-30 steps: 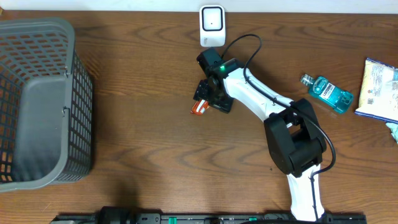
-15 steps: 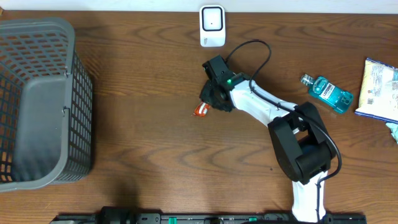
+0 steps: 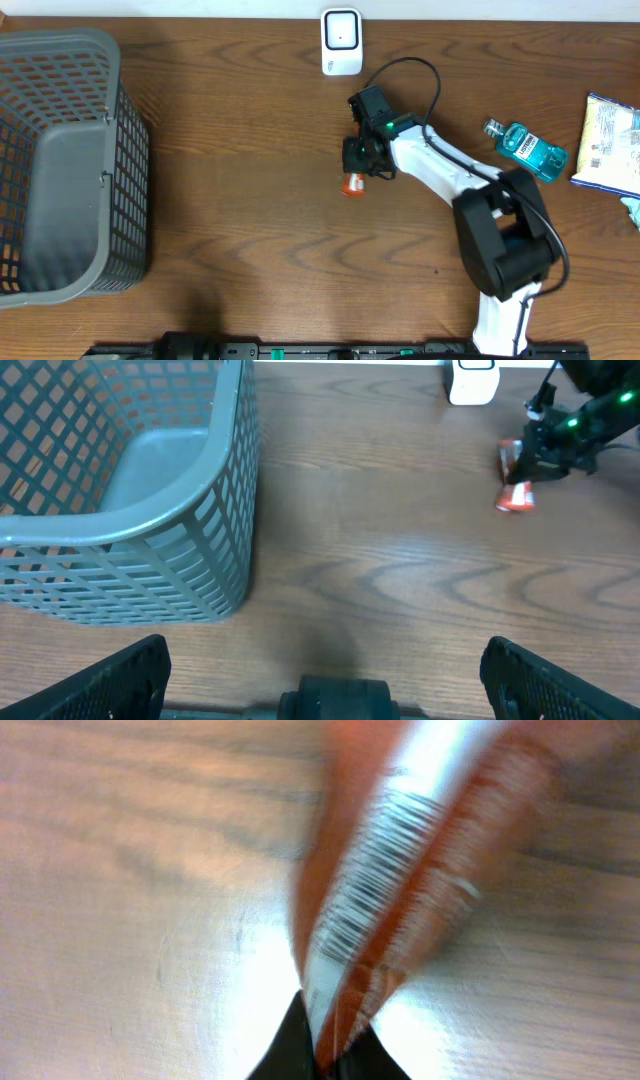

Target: Scan the item barcode

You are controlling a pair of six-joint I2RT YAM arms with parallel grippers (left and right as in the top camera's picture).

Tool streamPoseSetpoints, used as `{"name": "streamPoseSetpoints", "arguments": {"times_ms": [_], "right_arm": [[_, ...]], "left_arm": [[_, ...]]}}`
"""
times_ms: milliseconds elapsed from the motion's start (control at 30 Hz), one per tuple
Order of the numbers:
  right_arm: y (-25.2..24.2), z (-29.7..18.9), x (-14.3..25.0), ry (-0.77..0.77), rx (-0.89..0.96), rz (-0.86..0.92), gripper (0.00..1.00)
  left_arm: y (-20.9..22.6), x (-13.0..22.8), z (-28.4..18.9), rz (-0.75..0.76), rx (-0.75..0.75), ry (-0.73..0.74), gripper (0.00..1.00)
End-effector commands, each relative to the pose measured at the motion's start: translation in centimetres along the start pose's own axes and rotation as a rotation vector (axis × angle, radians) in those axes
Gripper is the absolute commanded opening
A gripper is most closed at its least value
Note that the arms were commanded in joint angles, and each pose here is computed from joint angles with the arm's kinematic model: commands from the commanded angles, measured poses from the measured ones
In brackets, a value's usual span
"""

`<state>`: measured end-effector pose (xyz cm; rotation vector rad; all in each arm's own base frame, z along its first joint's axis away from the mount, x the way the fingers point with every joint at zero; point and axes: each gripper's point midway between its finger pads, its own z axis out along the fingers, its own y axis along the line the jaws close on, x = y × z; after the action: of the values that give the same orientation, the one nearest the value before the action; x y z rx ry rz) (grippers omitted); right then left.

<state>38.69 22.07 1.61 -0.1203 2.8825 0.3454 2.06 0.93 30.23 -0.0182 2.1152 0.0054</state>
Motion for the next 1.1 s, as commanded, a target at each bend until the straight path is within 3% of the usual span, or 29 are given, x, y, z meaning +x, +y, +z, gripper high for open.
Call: {"name": "streamPoseSetpoints", "arguments": {"times_ms": [0, 33, 67, 100, 400, 433, 467, 500, 533, 567, 600, 867, 1067], "right_arm": [[1.6, -3.0, 0.8, -0.006, -0.031, -0.541, 0.15], [1.5, -3.0, 1.8, 0.03, -0.025, -0.627, 0.26], [1.3, -2.9, 2.4, 0.056, -0.016, -0.667, 0.52], [1.1, -2.8, 2.8, 0.073, -0.003, -0.672, 0.98], [1.7, -5.2, -0.7, -0.055, 0.059, -0.437, 0.99], [1.9, -5.7, -1.1, -0.073, 0.055, -0.429, 0.97], [2.1, -6.1, -1.6, -0.09, 0.052, -0.428, 0.73], [2.3, -6.4, -1.9, -0.102, 0.048, -0.425, 0.38], [2.4, -6.4, -2.1, -0.114, 0.046, -0.403, 0.18], [2.4, -6.5, -2.3, -0.123, 0.043, -0.381, 0.06], [2.4, -6.4, -2.4, -0.126, 0.041, -0.35, 0.01], [0.4, -2.7, -3.6, -0.156, 0.138, -0.19, 0.01], [-0.5, 1.0, -0.9, -0.024, 0.147, -0.181, 0.01]], "left_arm": [[0.2, 1.8, 0.0, 0.002, -0.014, 0.082, 0.99], [0.2, 1.8, 0.0, 0.002, -0.014, 0.082, 0.99], [0.2, 1.8, 0.0, 0.002, -0.014, 0.082, 0.99], [0.2, 1.8, 0.0, 0.002, -0.014, 0.082, 0.99], [0.2, 1.8, 0.0, 0.002, -0.014, 0.082, 0.99], [0.2, 1.8, 0.0, 0.002, -0.014, 0.082, 0.99], [0.2, 1.8, 0.0, 0.002, -0.014, 0.082, 0.99], [0.2, 1.8, 0.0, 0.002, -0.014, 0.082, 0.99], [0.2, 1.8, 0.0, 0.002, -0.014, 0.082, 0.99], [0.2, 1.9, 0.0, 0.002, -0.014, 0.081, 0.99], [0.2, 1.8, 0.0, 0.002, -0.014, 0.082, 0.99], [0.2, 1.8, 0.0, 0.002, -0.014, 0.082, 0.99], [0.2, 1.8, 0.0, 0.002, -0.014, 0.082, 0.99]]}}
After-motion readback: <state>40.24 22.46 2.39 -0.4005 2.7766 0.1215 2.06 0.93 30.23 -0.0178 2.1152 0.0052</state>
